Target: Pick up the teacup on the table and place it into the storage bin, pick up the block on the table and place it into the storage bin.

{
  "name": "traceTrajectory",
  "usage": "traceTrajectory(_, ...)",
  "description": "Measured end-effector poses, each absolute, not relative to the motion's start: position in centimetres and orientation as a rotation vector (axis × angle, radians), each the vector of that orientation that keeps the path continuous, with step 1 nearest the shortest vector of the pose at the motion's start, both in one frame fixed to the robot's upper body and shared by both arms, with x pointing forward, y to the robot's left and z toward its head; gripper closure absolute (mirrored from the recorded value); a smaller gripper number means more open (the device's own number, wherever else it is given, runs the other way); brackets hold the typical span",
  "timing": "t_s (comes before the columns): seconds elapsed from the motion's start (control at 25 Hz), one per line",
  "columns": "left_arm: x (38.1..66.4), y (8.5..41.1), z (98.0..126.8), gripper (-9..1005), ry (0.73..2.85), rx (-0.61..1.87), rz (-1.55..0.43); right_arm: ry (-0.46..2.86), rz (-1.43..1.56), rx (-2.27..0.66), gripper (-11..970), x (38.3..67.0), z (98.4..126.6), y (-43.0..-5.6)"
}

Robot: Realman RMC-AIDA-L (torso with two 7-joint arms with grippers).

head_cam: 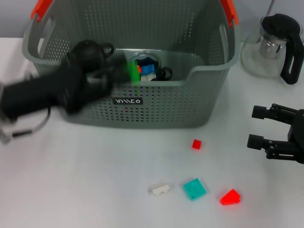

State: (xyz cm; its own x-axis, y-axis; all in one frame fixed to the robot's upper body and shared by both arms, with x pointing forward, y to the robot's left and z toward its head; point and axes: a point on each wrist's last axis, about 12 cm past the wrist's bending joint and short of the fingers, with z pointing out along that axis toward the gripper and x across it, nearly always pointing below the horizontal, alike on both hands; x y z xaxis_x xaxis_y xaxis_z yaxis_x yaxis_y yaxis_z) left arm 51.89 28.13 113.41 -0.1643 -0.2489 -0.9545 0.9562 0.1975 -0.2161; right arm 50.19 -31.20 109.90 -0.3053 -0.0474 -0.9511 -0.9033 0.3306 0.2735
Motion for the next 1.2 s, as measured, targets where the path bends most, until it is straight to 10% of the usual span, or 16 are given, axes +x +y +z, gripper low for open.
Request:
traceTrajectory(0.68,63.2,25.1,124.9,550,1.908,0.851,-0.771,1.627,1.119,-0.883,44,50.4,110.1,-31.0)
traceTrajectory(1.2,66.1,18.5,122.3,535,2.200,0.966,-0.294,1.631,1.120,-0.878,45,50.3,110.0,-31.1)
